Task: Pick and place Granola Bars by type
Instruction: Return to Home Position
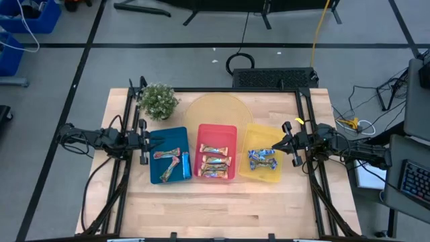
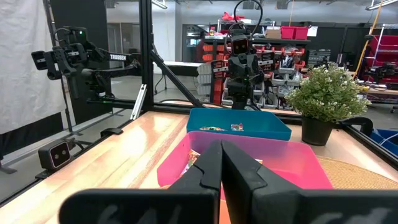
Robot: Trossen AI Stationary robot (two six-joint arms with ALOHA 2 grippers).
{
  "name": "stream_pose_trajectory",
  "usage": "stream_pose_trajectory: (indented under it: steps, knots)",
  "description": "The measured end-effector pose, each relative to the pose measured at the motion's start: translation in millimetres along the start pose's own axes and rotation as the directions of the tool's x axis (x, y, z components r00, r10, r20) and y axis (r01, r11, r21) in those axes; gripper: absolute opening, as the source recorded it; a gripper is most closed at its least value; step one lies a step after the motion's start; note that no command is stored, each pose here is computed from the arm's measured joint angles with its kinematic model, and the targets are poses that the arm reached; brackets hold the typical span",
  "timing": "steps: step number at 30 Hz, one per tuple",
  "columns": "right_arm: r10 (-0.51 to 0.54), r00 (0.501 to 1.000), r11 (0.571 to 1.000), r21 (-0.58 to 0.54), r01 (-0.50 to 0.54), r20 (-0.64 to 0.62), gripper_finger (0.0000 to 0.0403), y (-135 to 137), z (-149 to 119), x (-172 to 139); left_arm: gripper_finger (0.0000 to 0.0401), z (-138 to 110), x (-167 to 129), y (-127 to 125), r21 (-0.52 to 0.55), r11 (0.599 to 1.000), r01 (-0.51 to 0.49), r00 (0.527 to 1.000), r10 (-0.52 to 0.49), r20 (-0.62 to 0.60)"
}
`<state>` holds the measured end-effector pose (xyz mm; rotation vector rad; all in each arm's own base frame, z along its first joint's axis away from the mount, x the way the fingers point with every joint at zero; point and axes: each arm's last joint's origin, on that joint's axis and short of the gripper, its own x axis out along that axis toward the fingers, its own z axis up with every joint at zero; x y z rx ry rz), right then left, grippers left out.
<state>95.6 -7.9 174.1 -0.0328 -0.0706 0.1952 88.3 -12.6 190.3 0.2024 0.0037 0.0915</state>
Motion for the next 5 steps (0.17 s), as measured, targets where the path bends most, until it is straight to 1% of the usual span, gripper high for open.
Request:
stream_pose_trajectory:
  steps: [5]
  knots:
    - [0.0,1.0,1.0,0.0,0.0,0.0,0.0,0.0,0.0,0.0,0.0063,0.0,0.0,0.0,0.0,1.0,0.0,1.0,0.0,0.0]
